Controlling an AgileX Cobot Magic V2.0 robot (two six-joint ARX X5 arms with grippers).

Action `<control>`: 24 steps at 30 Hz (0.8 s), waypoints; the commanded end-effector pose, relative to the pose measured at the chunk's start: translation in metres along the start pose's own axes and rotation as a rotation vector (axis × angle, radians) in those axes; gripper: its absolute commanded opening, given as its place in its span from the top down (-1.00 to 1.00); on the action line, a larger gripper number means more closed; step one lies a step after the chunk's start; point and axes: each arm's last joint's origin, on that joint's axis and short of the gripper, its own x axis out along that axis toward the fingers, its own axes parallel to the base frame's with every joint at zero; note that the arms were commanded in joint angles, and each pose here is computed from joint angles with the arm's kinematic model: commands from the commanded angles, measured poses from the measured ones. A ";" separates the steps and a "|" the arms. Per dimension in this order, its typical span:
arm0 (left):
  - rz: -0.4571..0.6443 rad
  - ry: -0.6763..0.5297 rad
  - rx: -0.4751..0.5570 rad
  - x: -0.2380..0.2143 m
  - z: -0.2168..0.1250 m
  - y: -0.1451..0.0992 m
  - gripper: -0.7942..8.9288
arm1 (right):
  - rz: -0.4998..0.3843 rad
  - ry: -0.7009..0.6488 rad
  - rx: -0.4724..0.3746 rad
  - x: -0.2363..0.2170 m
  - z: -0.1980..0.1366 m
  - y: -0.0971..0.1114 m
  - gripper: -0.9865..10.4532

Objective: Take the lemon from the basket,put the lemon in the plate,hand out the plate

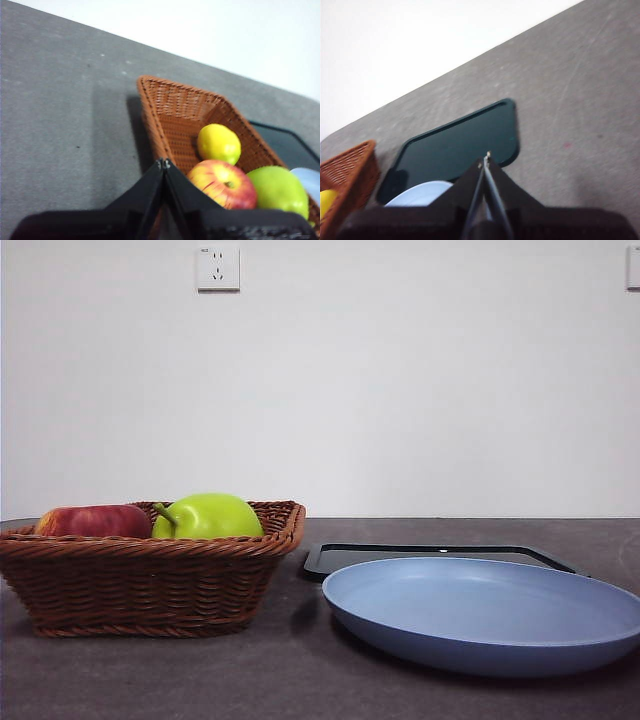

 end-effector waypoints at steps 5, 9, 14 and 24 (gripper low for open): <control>-0.016 -0.037 -0.053 -0.005 0.025 -0.011 0.82 | 0.050 -0.010 0.033 -0.009 0.029 0.016 0.82; -0.011 -0.023 -0.057 -0.005 0.049 -0.020 0.82 | 0.047 0.011 0.023 -0.013 0.049 0.027 0.82; -0.028 0.029 -0.047 0.004 0.081 -0.029 0.82 | 0.025 0.056 -0.035 -0.013 0.076 0.040 0.82; -0.210 0.271 -0.008 0.046 0.133 -0.042 0.82 | 0.039 0.267 -0.156 0.012 0.119 0.062 0.82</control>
